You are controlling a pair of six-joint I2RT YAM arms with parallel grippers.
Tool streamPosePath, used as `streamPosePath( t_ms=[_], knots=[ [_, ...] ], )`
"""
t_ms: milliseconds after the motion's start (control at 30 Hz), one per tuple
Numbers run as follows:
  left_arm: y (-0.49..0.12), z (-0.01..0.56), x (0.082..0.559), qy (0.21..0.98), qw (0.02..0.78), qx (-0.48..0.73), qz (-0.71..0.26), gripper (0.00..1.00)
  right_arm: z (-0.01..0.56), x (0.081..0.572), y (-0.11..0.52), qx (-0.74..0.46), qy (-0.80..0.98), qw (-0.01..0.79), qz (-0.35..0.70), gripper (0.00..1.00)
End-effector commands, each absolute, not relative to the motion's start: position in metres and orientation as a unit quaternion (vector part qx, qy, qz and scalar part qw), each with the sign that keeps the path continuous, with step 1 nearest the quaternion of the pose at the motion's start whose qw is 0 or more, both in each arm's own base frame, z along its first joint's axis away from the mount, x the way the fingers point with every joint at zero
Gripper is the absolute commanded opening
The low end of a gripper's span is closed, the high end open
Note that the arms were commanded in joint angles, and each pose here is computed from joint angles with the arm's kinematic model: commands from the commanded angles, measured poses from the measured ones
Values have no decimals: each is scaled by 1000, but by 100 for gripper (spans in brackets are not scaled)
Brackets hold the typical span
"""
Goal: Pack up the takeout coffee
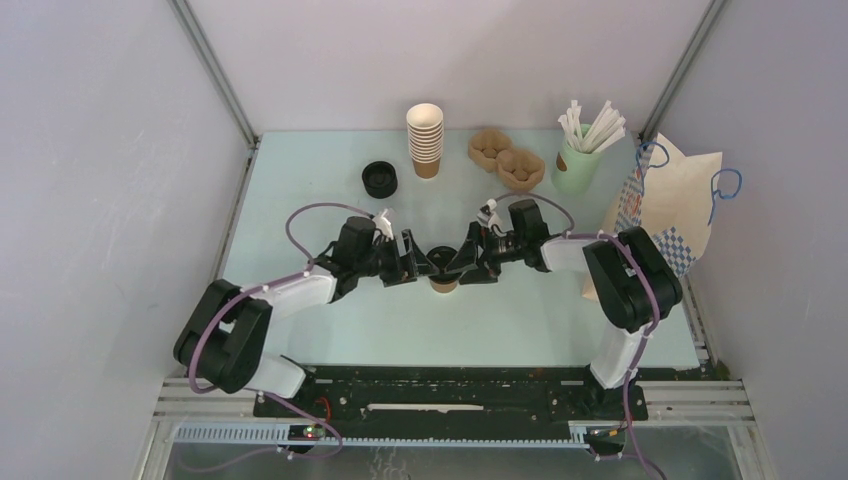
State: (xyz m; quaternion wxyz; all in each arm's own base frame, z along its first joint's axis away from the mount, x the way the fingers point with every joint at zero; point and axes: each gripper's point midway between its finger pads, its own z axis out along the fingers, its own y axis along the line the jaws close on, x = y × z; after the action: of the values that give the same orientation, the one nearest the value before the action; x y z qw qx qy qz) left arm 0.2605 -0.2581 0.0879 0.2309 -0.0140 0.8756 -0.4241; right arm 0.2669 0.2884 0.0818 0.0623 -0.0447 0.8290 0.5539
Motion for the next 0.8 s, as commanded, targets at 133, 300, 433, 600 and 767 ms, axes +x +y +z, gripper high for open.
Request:
streamPosePath(
  t_ms=[133,300,433,600,767],
  knots=[
    [-253,70,267,891,226,-30,-393,79,36,270,281,-33,833,26,551,76],
    [-236,36,259,911,206,-57,-352,74,-9,254,269,-7,856,-4,517,75],
    [-222,11,252,916,191,-86,-342,71,-28,257,260,19,873,0,488,74],
    [-222,9,256,916,189,-81,-343,68,-7,272,270,14,860,13,510,75],
    [-222,22,262,917,199,-69,-338,69,71,293,286,-31,821,67,566,95]
  ],
)
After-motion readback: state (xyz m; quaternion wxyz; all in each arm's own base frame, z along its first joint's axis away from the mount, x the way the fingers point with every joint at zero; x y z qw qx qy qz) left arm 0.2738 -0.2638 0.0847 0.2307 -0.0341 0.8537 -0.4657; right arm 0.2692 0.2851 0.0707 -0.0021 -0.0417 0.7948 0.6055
